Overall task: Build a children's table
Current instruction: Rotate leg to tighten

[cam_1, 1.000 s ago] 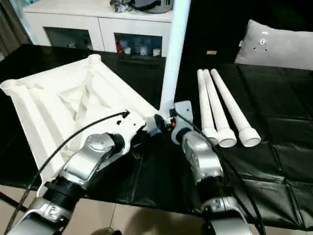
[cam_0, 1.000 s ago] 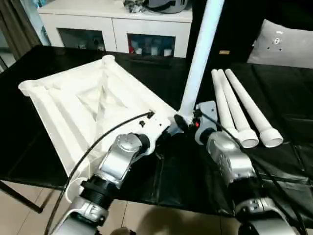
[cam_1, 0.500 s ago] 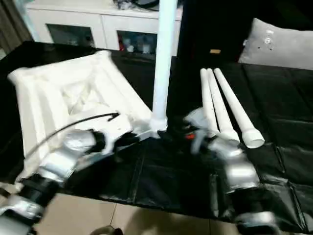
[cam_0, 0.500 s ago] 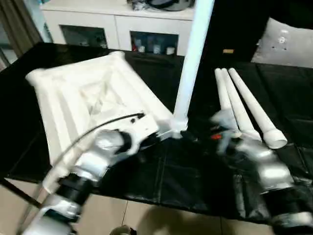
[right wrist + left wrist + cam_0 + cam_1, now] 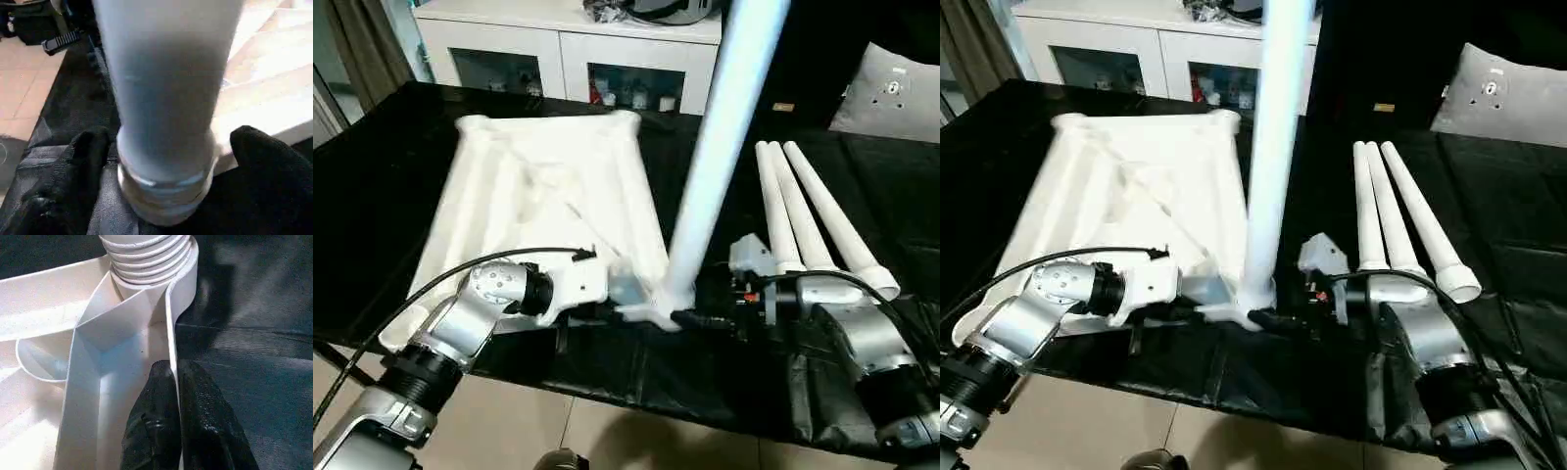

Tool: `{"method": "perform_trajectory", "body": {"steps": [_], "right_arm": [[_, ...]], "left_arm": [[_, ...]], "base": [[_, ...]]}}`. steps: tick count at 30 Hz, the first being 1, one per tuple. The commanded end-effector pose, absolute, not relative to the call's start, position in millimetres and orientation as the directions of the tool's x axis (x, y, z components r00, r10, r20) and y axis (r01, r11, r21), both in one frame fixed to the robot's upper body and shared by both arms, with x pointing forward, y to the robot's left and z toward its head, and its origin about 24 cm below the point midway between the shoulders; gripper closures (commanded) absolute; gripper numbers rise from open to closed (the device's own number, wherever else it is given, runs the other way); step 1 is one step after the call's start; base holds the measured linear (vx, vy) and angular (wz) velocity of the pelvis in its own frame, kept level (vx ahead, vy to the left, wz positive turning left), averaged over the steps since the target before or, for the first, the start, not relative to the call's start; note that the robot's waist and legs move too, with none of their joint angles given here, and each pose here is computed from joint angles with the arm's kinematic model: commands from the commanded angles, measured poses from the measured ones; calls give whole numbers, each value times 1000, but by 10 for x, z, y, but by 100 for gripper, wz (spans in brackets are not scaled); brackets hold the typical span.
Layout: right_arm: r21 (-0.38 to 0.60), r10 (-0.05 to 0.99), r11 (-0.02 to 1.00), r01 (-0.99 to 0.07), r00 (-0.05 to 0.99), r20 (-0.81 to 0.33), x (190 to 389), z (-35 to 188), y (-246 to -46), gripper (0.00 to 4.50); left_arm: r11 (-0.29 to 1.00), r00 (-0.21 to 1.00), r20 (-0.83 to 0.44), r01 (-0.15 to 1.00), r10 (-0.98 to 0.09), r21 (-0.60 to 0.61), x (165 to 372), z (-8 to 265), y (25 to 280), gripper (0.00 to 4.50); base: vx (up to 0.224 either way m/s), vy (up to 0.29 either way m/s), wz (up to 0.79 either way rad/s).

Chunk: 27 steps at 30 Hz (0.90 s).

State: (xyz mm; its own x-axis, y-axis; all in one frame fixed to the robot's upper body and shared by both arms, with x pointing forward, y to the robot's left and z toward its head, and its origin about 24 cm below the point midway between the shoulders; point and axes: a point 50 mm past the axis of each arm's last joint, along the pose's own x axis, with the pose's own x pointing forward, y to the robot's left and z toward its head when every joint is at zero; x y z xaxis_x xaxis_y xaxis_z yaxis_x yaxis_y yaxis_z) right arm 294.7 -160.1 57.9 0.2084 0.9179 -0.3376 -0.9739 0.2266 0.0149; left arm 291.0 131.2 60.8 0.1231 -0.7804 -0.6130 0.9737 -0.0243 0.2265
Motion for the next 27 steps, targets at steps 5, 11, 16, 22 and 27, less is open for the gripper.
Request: {"method": "perform_trajectory", "body": {"steps": [5,11,16,22,27], "right_arm": [[38,931,173,-984,151,-332,2940,574,-1551,94],[60,938,169,-984,141,-317,2932,543,-1507,160],[97,945,201,-975,167,-281,2912,520,-1488,174],[148,855,484,-862,431,-288,3029,388,-1293,178],[228,755,654,-721,602,-261,3153,343,-1044,178]], "left_arm": [[-128,44,-661,969,-749,210,2873,573,1287,450],[-130,42,-663,970,-748,207,2876,562,1305,450],[-84,66,-639,976,-766,201,2886,565,1290,450],[179,247,-532,968,-810,178,2943,598,1158,450],[396,407,-440,910,-800,122,3023,634,947,450]], "base": [[0,0,0],[0,0,0],[0,0,0],[0,0,0],[0,0,0]]}}
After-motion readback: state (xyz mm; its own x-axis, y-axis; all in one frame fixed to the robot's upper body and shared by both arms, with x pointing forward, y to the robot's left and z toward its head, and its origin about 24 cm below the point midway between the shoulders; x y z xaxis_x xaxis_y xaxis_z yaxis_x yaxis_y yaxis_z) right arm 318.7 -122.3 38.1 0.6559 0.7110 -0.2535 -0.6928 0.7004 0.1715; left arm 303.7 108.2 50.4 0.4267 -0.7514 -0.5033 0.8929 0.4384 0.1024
